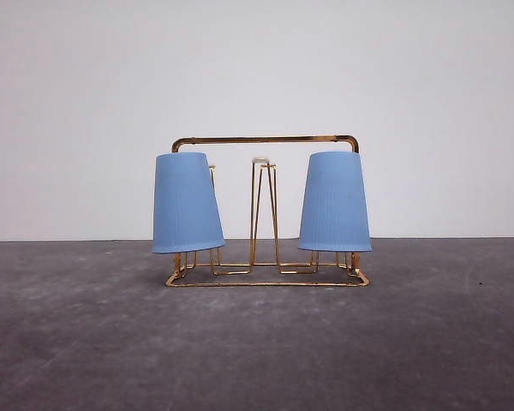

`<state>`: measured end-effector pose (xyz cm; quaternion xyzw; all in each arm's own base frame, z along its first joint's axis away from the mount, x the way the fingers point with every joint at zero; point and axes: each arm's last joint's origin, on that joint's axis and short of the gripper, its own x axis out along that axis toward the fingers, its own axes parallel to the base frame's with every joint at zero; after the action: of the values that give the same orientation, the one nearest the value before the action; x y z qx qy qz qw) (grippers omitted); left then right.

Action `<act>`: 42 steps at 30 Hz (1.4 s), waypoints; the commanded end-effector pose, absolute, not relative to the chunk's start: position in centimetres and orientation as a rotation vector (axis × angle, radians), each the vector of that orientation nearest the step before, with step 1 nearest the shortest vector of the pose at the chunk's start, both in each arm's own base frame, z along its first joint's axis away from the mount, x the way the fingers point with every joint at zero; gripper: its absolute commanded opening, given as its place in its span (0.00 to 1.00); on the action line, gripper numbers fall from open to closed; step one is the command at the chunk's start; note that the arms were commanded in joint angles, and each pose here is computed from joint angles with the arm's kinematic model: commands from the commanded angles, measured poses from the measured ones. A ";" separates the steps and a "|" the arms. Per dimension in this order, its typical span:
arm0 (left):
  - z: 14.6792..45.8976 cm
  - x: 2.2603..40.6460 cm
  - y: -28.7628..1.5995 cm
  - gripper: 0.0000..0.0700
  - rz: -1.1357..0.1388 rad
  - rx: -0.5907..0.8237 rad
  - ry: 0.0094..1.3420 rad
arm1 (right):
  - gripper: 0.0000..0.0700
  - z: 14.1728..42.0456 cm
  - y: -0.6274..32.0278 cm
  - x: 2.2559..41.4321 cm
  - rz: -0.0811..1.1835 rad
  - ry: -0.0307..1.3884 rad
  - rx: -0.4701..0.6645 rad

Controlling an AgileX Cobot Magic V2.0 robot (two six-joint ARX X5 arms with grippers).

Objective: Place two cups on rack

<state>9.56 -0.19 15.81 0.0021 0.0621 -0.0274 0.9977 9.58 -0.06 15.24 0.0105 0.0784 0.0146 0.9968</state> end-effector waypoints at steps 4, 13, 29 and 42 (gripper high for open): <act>15.5 9.6 -0.2 0.00 -0.054 0.009 0.126 | 0.06 15.2 -0.1 9.6 0.027 0.149 0.031; 15.5 9.6 -0.2 0.00 -0.054 0.008 0.126 | 0.06 15.2 -0.1 9.6 0.027 0.149 0.031; 15.5 9.6 -0.2 0.00 -0.054 0.009 0.126 | 0.06 15.2 -0.1 9.6 0.027 0.149 0.031; 15.5 9.6 -0.2 0.00 -0.054 0.009 0.126 | 0.06 15.2 -0.1 9.6 0.027 0.149 0.031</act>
<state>9.56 -0.19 15.81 0.0021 0.0621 -0.0274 0.9977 9.58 -0.06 15.24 0.0104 0.0784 0.0146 0.9968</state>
